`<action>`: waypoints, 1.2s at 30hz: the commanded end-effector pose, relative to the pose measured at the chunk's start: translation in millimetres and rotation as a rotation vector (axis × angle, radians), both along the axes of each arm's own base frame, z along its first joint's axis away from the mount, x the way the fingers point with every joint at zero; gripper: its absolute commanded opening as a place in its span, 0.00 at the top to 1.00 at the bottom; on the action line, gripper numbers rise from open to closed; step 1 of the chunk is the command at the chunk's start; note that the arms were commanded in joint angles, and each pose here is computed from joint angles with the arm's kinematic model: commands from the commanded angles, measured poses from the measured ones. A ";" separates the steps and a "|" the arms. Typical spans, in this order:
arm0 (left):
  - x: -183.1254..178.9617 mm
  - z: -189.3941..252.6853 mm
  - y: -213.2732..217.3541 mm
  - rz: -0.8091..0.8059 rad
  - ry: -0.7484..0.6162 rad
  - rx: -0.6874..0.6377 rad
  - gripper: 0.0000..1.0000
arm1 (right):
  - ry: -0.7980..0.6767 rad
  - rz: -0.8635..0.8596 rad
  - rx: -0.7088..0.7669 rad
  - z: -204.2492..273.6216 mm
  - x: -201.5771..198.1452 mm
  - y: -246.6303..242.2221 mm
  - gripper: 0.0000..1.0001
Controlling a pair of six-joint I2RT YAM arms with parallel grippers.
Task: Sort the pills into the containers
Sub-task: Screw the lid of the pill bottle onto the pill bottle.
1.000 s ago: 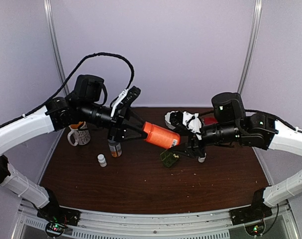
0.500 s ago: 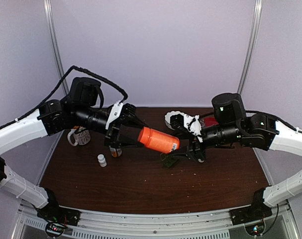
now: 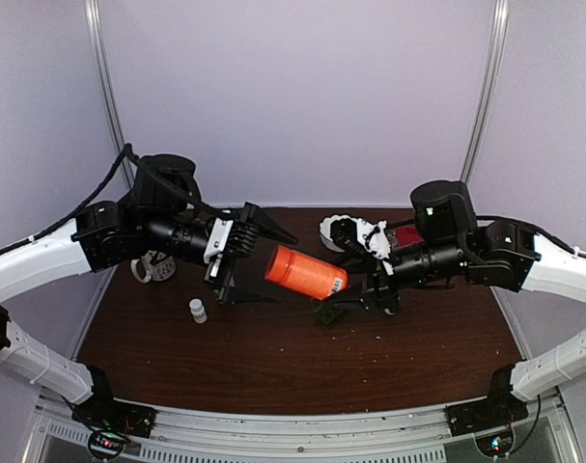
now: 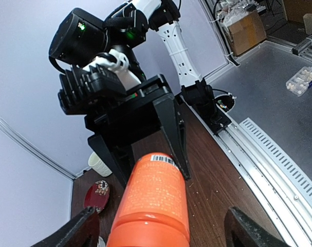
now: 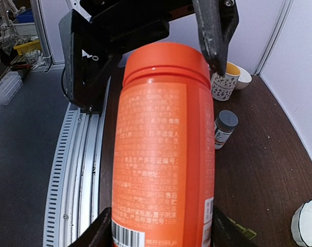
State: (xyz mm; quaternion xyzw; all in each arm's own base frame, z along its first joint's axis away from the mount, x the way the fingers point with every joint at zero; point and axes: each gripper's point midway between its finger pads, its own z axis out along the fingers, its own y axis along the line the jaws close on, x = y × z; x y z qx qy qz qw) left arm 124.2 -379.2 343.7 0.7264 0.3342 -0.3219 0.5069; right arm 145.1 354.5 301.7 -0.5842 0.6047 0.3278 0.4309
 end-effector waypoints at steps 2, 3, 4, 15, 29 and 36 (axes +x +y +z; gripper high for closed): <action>0.1 10.8 -0.2 -0.006 -0.042 -0.041 0.16 | -0.011 0.008 0.049 11.7 -2.1 0.6 1.00; 1.4 9.6 -0.7 -0.002 -0.041 -0.037 0.17 | -0.012 0.005 0.049 11.7 -1.7 0.4 1.00; 1.7 8.8 -1.0 0.000 -0.038 -0.035 0.19 | -0.012 0.004 0.048 11.2 -1.5 0.5 1.00; 11.6 3.9 -4.4 0.048 -0.029 -0.015 0.16 | -0.025 -0.008 0.078 15.9 -1.4 -2.4 1.00; 13.4 3.4 -8.0 0.050 -0.011 -0.005 0.36 | -0.022 -0.014 0.083 16.2 -0.1 -1.4 1.00; 14.0 0.2 -8.8 0.050 0.013 0.033 0.66 | -0.028 -0.033 0.099 14.8 3.3 -0.9 0.84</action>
